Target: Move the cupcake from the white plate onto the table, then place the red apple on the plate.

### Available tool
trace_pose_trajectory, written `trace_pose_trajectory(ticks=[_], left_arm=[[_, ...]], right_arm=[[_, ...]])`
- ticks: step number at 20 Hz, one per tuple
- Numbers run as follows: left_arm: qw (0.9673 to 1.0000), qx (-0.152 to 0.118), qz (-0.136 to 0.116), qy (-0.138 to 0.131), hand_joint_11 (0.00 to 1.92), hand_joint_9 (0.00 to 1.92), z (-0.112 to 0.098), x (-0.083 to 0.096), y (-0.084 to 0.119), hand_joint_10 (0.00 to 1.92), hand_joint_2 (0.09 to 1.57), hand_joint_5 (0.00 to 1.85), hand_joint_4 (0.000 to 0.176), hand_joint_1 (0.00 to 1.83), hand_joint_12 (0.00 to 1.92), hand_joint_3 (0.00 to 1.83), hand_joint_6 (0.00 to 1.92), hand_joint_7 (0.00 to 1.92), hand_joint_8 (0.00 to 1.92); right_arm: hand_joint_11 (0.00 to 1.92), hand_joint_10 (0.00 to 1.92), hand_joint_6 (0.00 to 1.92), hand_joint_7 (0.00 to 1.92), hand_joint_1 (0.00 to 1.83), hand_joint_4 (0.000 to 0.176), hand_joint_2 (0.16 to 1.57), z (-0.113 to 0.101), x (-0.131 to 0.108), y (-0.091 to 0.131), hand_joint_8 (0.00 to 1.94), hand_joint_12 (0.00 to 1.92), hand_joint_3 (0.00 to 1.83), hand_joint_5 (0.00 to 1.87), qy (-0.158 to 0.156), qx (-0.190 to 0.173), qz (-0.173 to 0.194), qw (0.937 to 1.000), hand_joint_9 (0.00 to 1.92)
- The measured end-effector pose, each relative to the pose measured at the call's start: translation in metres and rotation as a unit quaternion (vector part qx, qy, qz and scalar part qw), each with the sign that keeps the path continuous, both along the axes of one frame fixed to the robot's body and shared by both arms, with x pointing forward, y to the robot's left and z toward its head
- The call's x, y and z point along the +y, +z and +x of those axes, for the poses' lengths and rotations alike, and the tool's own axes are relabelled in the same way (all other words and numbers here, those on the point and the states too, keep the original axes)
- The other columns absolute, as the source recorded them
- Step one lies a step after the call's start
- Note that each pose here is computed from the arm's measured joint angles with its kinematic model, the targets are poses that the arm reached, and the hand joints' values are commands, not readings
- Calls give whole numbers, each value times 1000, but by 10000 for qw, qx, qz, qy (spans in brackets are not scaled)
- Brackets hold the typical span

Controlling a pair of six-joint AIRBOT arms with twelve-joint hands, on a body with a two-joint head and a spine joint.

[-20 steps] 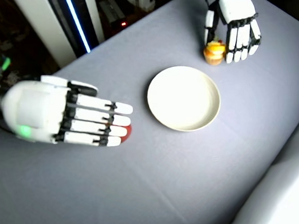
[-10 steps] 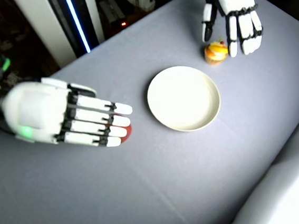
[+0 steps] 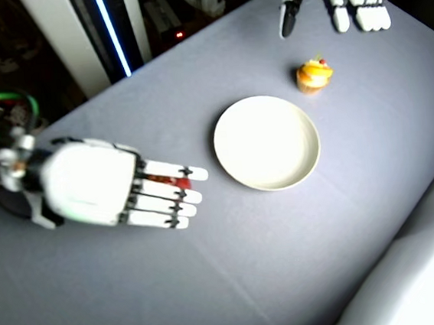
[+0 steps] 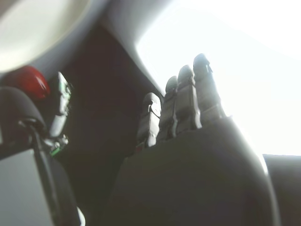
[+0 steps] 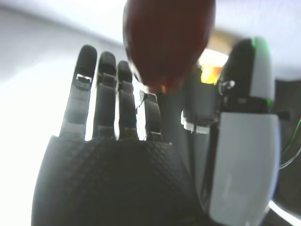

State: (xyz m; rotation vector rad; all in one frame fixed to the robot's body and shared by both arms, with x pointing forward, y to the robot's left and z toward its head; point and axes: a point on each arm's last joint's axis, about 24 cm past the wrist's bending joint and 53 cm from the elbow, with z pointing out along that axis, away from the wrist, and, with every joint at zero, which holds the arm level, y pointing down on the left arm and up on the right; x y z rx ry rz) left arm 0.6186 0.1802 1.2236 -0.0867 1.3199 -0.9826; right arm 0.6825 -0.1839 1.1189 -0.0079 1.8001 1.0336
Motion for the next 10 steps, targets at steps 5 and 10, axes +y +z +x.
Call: trace_pose_trajectory(ticks=[5,10], left_arm=[[10000,51,-45,-18,2,0,-1,2,-2,0,917,0,154,889,11,1,0,0,0],[9999,5,-103,-101,0,0,-6,-1,0,0,927,0,175,925,0,3,0,0,0]], right_arm=[[679,1201,761,929,1495,0,1119,13,16,16,1151,1530,0,973,76,-230,-25,9997,933],[702,1275,576,1024,1386,0,1090,17,62,83,1008,1411,0,1096,464,-972,658,9920,918]])
